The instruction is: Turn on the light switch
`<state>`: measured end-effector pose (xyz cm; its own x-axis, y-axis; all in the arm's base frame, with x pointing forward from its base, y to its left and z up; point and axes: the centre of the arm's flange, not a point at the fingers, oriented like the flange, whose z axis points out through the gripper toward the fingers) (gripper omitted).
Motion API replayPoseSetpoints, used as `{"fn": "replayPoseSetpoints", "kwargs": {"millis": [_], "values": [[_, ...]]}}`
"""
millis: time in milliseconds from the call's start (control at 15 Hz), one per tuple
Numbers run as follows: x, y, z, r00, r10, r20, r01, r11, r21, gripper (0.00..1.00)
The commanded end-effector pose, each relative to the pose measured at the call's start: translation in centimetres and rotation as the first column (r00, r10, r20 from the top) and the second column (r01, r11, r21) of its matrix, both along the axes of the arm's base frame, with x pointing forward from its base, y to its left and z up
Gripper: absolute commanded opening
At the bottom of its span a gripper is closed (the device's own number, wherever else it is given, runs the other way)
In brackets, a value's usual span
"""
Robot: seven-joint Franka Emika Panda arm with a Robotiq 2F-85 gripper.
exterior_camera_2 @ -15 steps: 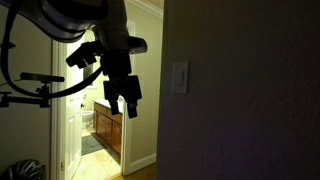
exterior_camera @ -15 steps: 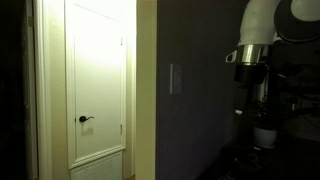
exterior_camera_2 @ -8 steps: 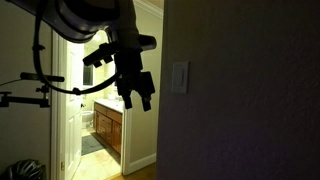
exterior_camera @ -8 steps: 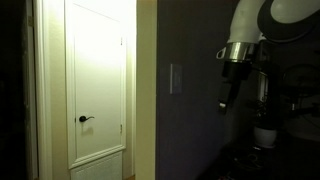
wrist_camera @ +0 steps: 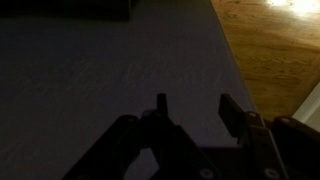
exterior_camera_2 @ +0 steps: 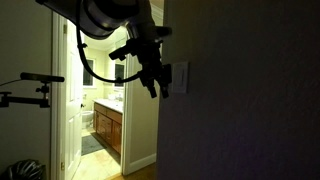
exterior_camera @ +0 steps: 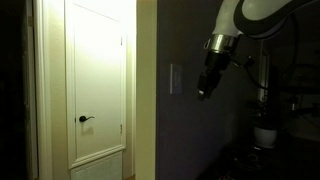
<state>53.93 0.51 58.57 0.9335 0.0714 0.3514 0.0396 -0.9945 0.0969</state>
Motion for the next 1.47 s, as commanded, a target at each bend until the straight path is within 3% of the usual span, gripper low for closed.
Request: {"fn": "replayPoseSetpoints", "kwargs": {"millis": [0,200,400,1400], "values": [[1.7,0.1,2.3,0.995,-0.04,0.095,0.038,0.999,0.015,0.3],[1.9,0.3,4.1,0.985,-0.053,0.161,0.05,0.998,0.027,0.09],[2.5,0.3,5.2,0.973,-0.074,0.22,0.065,0.997,0.049,0.02],[6.4,0.8,6.3,0.931,-0.119,0.346,0.087,0.99,0.107,0.05]]}}
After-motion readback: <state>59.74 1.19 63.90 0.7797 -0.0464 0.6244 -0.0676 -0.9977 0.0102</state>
